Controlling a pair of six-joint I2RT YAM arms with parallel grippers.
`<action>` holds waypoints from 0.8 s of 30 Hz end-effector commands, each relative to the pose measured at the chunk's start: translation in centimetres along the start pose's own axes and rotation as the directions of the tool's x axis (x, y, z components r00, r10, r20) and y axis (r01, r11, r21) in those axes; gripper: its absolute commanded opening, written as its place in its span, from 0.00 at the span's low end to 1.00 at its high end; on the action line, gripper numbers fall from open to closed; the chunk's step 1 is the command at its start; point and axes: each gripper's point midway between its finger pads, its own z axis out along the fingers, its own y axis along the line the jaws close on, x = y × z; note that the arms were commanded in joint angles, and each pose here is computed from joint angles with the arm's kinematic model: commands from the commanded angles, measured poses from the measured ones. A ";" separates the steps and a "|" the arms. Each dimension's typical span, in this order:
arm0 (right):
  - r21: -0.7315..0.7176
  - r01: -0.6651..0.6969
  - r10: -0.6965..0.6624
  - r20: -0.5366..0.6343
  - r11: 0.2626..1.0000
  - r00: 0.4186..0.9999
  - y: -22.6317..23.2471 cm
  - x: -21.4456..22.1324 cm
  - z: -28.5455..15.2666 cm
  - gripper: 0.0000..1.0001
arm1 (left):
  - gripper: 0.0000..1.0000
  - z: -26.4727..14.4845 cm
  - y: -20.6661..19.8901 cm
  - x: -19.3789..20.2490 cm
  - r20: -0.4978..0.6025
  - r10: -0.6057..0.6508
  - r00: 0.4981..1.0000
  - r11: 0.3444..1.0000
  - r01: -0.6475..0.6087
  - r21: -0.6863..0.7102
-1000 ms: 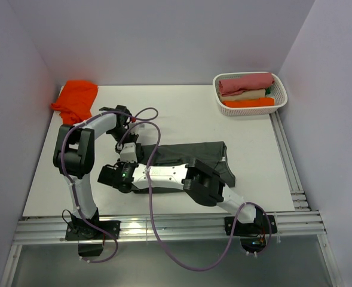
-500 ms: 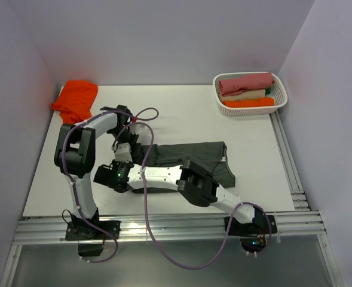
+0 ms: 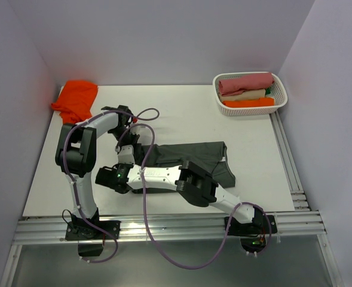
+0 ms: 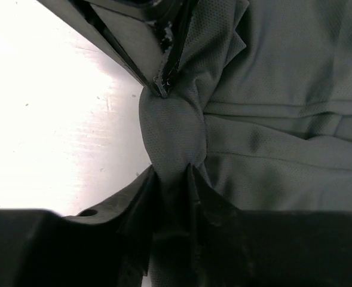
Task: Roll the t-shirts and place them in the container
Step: Roll the tshirt
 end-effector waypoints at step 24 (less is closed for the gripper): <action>-0.523 -0.755 0.668 -0.399 0.397 0.628 -1.5 -2.2 -2.7 0.04 | 0.62 -8.4 -3.3 -4.3 0.229 0.009 0.973 0.963 -0.070 0.261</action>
